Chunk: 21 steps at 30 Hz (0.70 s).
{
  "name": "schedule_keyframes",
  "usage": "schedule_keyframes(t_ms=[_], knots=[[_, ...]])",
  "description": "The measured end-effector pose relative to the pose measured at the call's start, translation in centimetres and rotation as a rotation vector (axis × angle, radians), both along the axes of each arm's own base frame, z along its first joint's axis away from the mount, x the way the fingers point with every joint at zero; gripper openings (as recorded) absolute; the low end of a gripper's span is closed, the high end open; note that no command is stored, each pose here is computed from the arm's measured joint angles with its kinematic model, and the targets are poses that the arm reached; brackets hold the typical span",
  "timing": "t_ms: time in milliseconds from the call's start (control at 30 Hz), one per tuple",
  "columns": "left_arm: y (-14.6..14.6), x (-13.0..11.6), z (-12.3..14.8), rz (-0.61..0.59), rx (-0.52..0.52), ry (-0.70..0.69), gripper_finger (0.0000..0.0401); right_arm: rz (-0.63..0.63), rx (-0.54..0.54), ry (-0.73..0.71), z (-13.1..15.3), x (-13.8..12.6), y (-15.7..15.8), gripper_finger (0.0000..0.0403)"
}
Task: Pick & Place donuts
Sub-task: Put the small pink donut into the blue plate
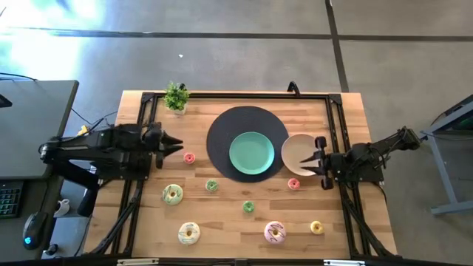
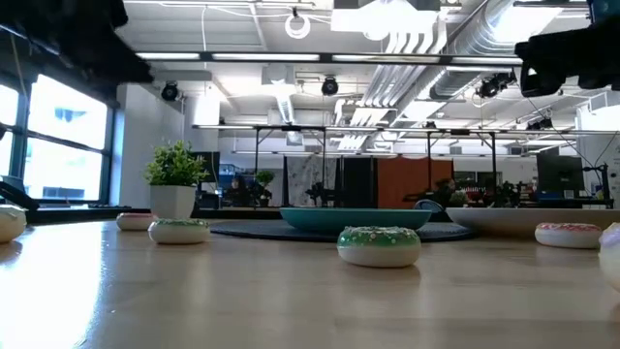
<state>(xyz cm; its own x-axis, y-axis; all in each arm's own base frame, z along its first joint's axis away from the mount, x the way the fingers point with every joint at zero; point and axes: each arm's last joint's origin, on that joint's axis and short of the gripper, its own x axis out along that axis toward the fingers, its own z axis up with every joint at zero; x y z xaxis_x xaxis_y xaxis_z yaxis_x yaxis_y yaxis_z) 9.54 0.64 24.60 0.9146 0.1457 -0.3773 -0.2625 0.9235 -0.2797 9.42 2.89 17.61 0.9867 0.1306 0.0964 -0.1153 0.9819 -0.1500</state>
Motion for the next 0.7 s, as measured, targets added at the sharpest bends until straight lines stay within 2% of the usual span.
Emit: schedule_keyframes(t_ms=[200,400,567,700], knots=[[0.1,1.7,-2.7,0.091,-0.150,0.208,0.0111,0.058,0.015,-0.010,0.1,0.0,0.2,0.0080],[0.1,3.6,-5.0,0.108,-0.173,0.396,0.0111,0.085,0.010,-0.003,0.0,0.0,0.2,0.0080],[0.1,4.9,-6.5,0.121,-0.211,0.506,0.0111,0.026,0.064,-0.092,1.0,-0.1,0.0,0.0080],[0.0,6.0,-7.4,0.088,-0.236,0.550,0.0111,-0.029,0.094,-0.100,1.1,-0.1,-0.2,0.0080]])
